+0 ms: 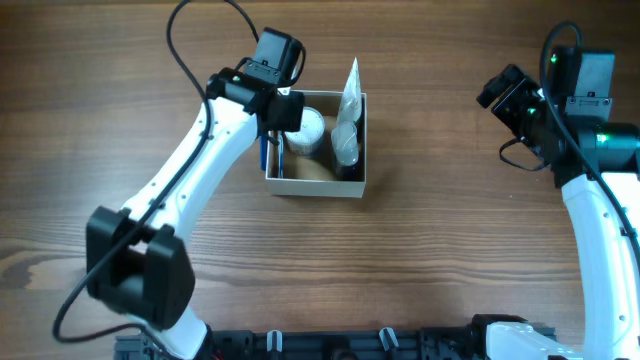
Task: Pack container
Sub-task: 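Lower the toothbrush into the box beside the swab tub and release, then grasp the blue razor with the left gripper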
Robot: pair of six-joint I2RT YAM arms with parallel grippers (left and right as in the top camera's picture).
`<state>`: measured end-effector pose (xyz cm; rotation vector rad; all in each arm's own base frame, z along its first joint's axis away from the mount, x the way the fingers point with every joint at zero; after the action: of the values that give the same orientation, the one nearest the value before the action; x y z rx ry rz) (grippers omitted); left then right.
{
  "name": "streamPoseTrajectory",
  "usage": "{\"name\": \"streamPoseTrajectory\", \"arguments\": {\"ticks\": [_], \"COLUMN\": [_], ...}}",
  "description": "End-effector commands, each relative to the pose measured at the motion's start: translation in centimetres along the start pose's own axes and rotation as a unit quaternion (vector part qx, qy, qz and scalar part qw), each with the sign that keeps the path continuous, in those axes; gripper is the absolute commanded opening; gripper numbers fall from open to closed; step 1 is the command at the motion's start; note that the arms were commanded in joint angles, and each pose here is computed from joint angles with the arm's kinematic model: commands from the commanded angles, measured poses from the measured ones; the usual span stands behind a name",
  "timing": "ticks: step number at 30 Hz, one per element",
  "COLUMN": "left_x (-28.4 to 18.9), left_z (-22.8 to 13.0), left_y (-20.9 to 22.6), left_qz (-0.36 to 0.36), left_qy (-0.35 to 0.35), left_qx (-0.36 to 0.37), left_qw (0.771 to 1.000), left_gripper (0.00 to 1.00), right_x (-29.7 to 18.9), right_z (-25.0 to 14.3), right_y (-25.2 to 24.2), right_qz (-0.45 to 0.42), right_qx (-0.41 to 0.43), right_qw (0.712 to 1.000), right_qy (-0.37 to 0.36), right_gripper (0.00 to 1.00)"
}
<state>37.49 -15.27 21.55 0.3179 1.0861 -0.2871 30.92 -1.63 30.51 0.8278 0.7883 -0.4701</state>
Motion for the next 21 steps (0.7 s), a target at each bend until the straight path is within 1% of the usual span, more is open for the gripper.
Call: {"name": "streamPoseTrajectory", "arguments": {"ticks": [1, 3, 4, 6, 8, 9, 12, 16, 19, 21], "left_x": [-5.1, -5.3, -4.8, -3.0, -1.1, 0.0, 3.7, 7.7, 10.1, 10.6], "left_z": [0.5, 0.1, -0.6, -2.3, -3.8, -4.4, -5.6, -6.4, -6.4, -6.1], "left_y": [2.5, 3.8, 5.0, 6.8, 8.3, 8.6, 8.7, 7.7, 5.7, 4.4], "left_qz": [0.025, 0.033, 0.04, 0.05, 0.049, 0.03, -0.059, -0.076, -0.1, -0.105], "left_qy": [-0.057, -0.051, -0.033, 0.008, 0.036, 0.044, 0.067, 0.107, 0.12, 0.119], "left_qx": [-0.04, -0.055, -0.077, -0.109, -0.154, -0.17, -0.201, -0.198, -0.178, -0.162], "left_qw": [0.997, 0.997, 0.996, 0.993, 0.986, 0.984, 0.976, 0.971, 0.972, 0.974], "left_gripper": [0.46, 0.48, 0.48, 0.49, 0.54, 0.54, 0.53, 0.54, 0.54, 0.54], "right_x": [0.0, 0.0, 0.0, 0.0, 0.0, 0.0, 0.0, 0.0, 0.0, 0.0], "right_z": [0.1, 0.1, 0.1, 0.1, 0.1, 0.1, 0.1, 0.1, 0.1, 0.1], "right_y": [0.3, 0.3, 0.3, 0.3, 0.3, 0.3, 0.3, 0.3, 0.3, 0.3], "right_qz": [0.005, 0.005, 0.005, 0.005, 0.005, 0.005, 0.005, 0.005, 0.005, 0.005], "right_qx": [-0.009, -0.009, -0.009, -0.009, -0.009, -0.009, -0.009, -0.009, -0.009, -0.009], "right_qw": [1.0, 1.0, 1.0, 1.0, 1.0, 1.0, 1.0, 1.0, 1.0, 1.0], "right_qy": [0.002, 0.002, 0.002, 0.002, 0.002, 0.002, 0.002, 0.002, 0.002, 0.002], "right_gripper": [1.0, 1.0, 1.0, 1.0, 1.0, 1.0, 1.0, 1.0, 1.0, 1.0]}}
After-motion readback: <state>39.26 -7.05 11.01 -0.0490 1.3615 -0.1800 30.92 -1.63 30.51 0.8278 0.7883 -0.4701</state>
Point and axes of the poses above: each gripper's point midway between its finger pads, its own x axis out along the fingers, its own y axis along the line the jaws close on, z = x × y, the point moved 8 cm from there along -x, back along the fingers, and after that the axes turned 14 degrees about x, right-handed, at the moved point
